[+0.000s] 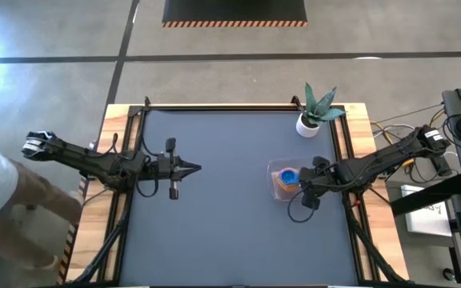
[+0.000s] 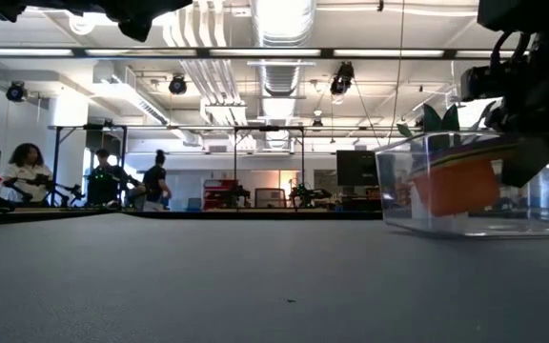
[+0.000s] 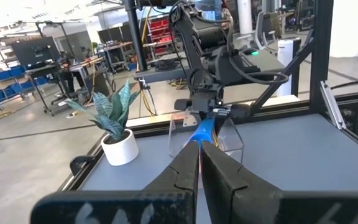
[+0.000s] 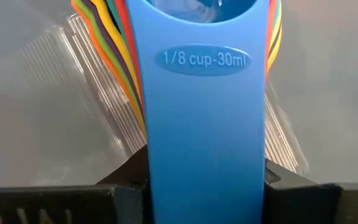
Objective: Nest measuring cups in basket
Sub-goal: Put the stacked measuring cups into the transparent bin, then return to Home Position
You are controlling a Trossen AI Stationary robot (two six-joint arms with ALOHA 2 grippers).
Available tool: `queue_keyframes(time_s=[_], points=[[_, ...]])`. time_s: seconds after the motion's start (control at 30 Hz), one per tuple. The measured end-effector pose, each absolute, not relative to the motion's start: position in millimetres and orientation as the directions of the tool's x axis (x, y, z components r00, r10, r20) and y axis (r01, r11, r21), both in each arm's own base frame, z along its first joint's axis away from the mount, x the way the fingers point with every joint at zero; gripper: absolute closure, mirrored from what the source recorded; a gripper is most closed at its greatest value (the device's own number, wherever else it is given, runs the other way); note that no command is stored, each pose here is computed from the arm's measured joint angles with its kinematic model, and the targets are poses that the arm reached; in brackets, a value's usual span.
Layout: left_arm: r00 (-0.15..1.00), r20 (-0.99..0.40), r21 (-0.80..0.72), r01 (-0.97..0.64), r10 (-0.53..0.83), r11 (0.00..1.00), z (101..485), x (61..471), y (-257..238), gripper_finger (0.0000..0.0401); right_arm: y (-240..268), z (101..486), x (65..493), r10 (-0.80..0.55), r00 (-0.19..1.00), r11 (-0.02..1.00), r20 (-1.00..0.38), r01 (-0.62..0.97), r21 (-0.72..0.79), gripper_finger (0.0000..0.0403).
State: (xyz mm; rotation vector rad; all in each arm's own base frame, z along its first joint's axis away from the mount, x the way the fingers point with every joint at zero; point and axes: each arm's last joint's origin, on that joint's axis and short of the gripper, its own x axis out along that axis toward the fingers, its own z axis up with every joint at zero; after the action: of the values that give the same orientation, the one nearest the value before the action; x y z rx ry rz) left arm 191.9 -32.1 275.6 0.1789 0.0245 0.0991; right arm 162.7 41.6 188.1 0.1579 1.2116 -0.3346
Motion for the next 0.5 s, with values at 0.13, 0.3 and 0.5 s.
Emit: queue_keyframes(time_s=[0.13,0.3,0.5], points=[[0.995,-0.015,0.178,-0.096,0.101,0.979,276,192,-32,0.0401,42,189,163,-0.171,0.308,0.940,-0.936,0.336,-0.061,0.0230],[0.995,-0.016,0.179,-0.096,0.101,0.979,276,192,-32,0.0401,42,195,164,-0.152,0.301,0.942,-0.942,0.331,-0.046,0.0153],[0.995,-0.016,0.179,-0.096,0.101,0.979,276,192,-32,0.0401,43,221,165,-0.157,0.273,0.930,-0.949,0.365,-0.049,0.0135]])
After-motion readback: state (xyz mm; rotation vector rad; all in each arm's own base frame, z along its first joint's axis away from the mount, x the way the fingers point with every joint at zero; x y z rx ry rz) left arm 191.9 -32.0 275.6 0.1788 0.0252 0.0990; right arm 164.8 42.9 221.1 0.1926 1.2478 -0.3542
